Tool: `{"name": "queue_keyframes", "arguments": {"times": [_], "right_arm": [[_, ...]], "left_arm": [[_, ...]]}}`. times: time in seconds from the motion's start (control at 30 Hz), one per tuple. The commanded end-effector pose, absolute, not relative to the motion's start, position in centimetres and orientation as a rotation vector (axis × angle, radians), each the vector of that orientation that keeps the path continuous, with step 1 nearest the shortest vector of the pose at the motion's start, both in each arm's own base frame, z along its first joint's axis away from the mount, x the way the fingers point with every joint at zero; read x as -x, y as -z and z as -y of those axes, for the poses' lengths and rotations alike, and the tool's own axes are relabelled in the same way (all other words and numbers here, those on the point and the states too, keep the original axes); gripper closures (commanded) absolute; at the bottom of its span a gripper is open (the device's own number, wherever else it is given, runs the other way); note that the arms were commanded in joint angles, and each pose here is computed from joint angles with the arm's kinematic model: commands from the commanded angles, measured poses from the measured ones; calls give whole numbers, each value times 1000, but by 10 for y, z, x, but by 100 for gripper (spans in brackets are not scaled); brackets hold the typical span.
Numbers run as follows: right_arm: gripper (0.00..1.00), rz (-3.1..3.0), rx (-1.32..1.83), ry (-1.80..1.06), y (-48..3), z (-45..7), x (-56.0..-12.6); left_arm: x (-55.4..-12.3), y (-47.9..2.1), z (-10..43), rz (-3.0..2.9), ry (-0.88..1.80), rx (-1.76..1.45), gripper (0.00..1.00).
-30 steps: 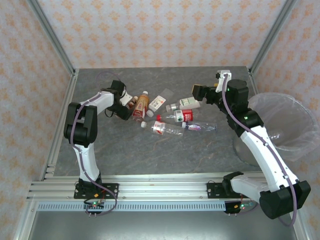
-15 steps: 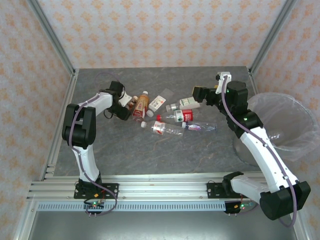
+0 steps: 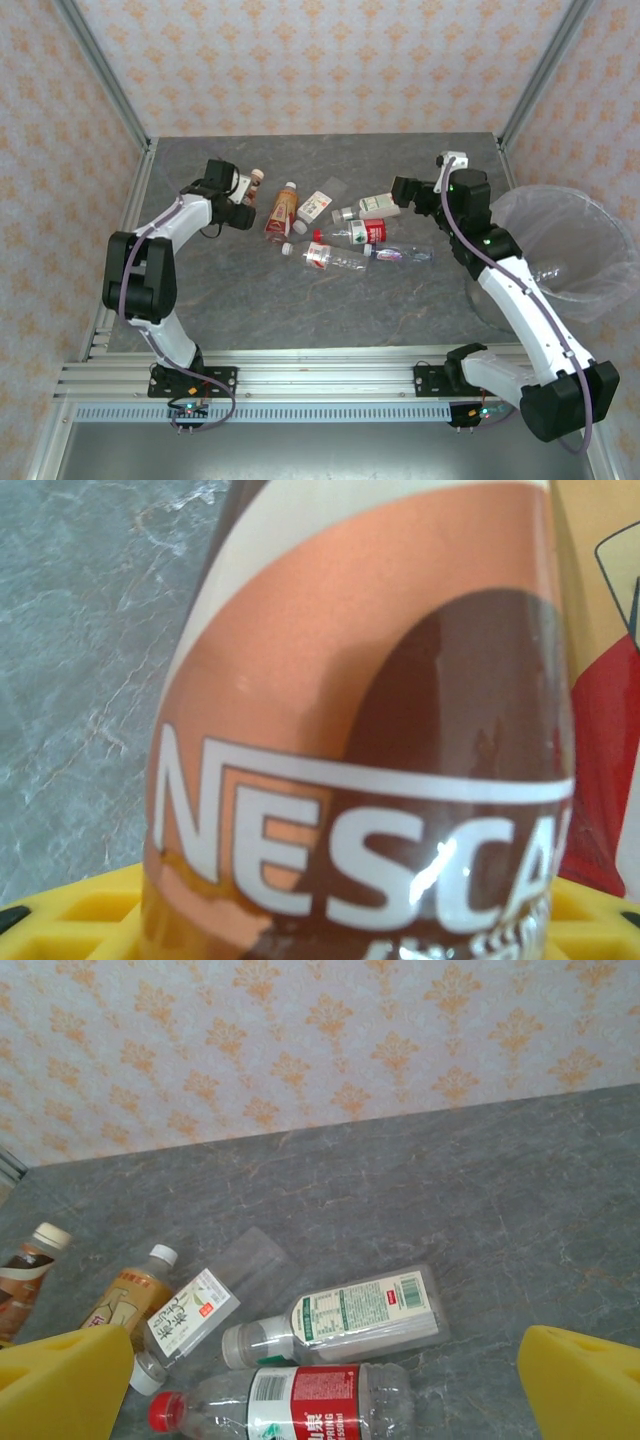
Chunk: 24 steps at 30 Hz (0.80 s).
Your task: Put the plastic bottles in the bin
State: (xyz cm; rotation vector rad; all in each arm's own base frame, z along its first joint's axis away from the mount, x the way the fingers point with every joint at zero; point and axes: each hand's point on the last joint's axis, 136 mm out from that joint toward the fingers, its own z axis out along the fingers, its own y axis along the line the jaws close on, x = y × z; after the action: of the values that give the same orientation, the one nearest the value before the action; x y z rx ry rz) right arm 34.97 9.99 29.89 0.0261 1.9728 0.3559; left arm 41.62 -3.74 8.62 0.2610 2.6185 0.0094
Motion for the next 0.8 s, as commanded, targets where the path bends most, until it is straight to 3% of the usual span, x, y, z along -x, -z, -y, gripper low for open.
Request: {"name": "queue_keyframes", "arguments": {"times": [0.0, 0.27, 0.47, 0.77], "right_arm": [[1, -1881, -13, -393, -317, -104, -350], [1, -1829, -62, -551, -313, -119, -355], [1, -1869, -148, -673, -302, -130, -362], [1, -1914, -35, -933, -300, -186, -356]], "left_arm": [[-419, -113, 35, -2510, -10, -88, 64], [-392, -155, 60, -2343, 43, -1, 65], [-363, -176, 127, -2246, 267, -69, 65], [-334, -204, 218, -2120, 520, -340, 64]]}}
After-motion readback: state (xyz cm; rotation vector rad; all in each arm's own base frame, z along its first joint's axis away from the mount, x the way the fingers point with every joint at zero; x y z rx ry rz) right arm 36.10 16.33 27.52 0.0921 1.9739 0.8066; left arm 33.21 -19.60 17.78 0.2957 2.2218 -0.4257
